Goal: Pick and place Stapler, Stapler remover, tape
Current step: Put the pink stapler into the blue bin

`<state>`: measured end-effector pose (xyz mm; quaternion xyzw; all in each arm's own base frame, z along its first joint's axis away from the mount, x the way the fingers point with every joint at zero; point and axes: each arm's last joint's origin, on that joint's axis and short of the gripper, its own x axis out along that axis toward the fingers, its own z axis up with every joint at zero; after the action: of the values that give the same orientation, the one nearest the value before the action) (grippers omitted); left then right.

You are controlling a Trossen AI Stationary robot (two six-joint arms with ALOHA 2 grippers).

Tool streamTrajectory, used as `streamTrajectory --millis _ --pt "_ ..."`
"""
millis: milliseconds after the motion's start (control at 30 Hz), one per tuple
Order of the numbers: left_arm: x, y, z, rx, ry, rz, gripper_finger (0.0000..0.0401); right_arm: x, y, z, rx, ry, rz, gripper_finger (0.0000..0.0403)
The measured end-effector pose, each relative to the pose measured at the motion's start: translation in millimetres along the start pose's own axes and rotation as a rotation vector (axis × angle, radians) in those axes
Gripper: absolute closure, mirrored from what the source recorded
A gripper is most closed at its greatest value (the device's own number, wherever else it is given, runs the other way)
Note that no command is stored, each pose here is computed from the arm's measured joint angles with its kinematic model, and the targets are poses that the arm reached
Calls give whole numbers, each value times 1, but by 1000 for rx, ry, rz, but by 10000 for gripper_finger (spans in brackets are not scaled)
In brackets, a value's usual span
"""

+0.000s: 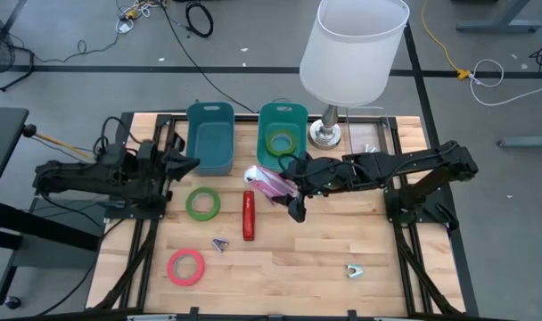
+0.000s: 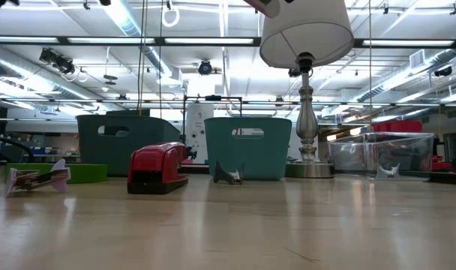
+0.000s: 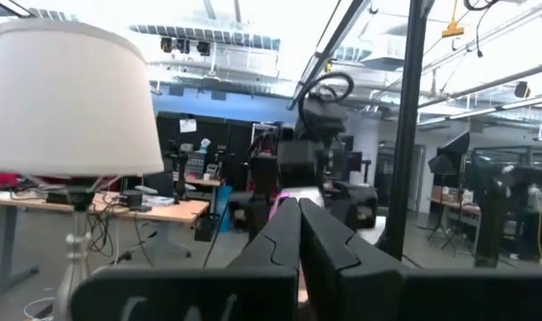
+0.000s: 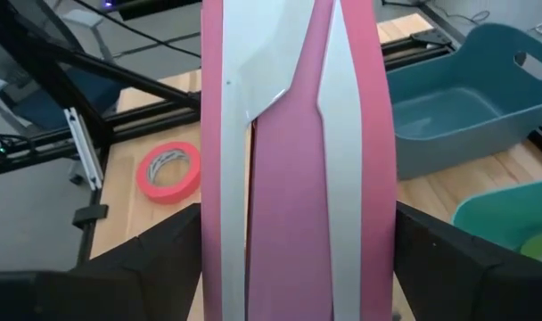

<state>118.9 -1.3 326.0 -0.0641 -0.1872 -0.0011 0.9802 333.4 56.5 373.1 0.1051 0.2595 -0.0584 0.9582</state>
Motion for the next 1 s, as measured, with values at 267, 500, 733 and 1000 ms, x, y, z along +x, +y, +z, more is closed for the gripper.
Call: streamTrajectory --millis 267,500,733,1000 --pt "33 -3 26 -1 -10 45 316 -1 1 3 -10 -34 12 89" --pt "54 -4 31 -29 10 47 175 -7 2 10 -9 -92 29 89" --pt "73 -5 24 -58 53 42 67 -11 1 19 -2 -172 45 89" --pt "95 -4 12 -94 114 53 49 -11 -7 29 -9 -262 -6 89"
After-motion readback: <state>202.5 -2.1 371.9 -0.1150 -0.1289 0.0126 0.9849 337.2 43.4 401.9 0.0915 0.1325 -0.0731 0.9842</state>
